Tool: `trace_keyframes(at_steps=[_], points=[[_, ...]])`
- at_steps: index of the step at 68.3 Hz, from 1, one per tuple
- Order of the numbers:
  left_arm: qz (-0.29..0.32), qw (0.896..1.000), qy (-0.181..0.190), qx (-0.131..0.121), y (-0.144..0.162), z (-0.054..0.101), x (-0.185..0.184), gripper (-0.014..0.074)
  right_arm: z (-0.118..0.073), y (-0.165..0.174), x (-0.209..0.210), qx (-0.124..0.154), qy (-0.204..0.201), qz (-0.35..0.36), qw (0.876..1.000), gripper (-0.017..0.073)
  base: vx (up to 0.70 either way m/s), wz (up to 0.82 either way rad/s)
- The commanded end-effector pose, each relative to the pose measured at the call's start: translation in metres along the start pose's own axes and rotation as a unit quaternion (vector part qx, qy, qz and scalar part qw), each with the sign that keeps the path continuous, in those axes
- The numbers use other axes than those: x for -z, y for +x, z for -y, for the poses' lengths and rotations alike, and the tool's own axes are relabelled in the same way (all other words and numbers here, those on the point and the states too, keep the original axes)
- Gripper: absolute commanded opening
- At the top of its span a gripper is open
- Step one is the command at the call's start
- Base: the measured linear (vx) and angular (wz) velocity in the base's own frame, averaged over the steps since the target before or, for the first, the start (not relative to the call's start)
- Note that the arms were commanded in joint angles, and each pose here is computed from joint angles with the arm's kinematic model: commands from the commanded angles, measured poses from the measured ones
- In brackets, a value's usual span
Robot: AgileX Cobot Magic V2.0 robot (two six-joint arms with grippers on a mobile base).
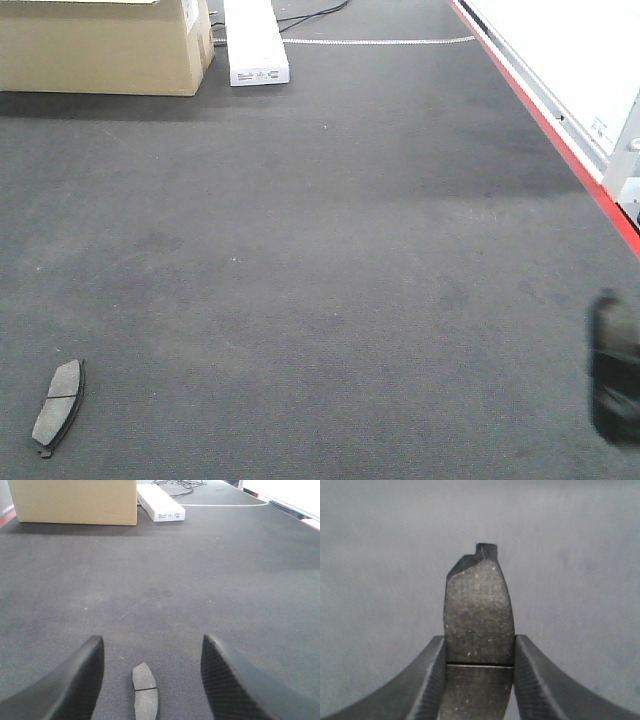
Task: Move and align brake pads A on conveyor
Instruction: 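Lower the right gripper to the belt and release its brake pad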
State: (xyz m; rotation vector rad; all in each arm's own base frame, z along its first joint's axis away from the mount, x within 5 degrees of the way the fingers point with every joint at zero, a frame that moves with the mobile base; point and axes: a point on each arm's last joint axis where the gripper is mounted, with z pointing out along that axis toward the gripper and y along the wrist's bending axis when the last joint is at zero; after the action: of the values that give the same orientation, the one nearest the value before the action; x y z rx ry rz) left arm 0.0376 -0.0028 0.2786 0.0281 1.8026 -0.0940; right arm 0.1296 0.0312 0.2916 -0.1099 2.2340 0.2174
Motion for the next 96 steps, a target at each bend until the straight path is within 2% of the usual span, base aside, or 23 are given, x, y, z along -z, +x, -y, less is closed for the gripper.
trace_keyframes(at_steps=[1,20,37,46,54,65,83,88,96], points=[[0.044,0.999,0.007,0.004,-0.014,0.001,0.002,0.0422,-0.004,-0.029,-0.018,-0.010,-0.004,-0.003,1.000,0.0010,0.00,0.00],[0.044,0.999,0.007,0.004,-0.014,0.001,0.002,0.0422,-0.005,-0.046,-0.103,-0.015,0.014,-0.137,0.990,0.0017,0.00,0.00],[0.044,0.999,0.007,0.004,-0.014,0.001,0.002,0.0422,-0.003,-0.048,-0.164,-0.010,0.026,-0.212,0.977,0.0028,0.00,0.00],[0.044,0.999,0.007,0.004,-0.014,0.001,0.002,0.0422,-0.001,-0.046,-0.189,0.002,0.035,-0.236,0.971,0.0041,0.00,0.00],[0.044,0.999,0.007,0.004,-0.014,0.001,0.002,0.0422,0.002,-0.041,-0.209,0.017,0.044,-0.271,0.961,0.0073,0.00,0.00],[0.044,0.999,0.007,0.004,-0.014,0.001,0.002,0.0422,0.004,-0.032,-0.226,0.019,0.050,-0.307,0.950,0.0180,0.00,0.00],[0.044,0.999,0.007,0.004,-0.014,0.001,0.002,0.0422,0.003,-0.036,-0.225,0.014,0.047,-0.290,0.956,0.0430,0.00,0.00],[0.044,0.999,0.007,0.004,-0.014,0.001,0.002,0.0422,0.002,-0.042,-0.217,0.014,0.046,-0.276,0.960,0.0466,0.00,0.00],[0.044,0.999,0.007,0.004,-0.014,0.001,0.002,0.0422,-0.001,-0.056,-0.195,0.015,0.042,-0.243,0.969,0.0468,0.00,0.00]])
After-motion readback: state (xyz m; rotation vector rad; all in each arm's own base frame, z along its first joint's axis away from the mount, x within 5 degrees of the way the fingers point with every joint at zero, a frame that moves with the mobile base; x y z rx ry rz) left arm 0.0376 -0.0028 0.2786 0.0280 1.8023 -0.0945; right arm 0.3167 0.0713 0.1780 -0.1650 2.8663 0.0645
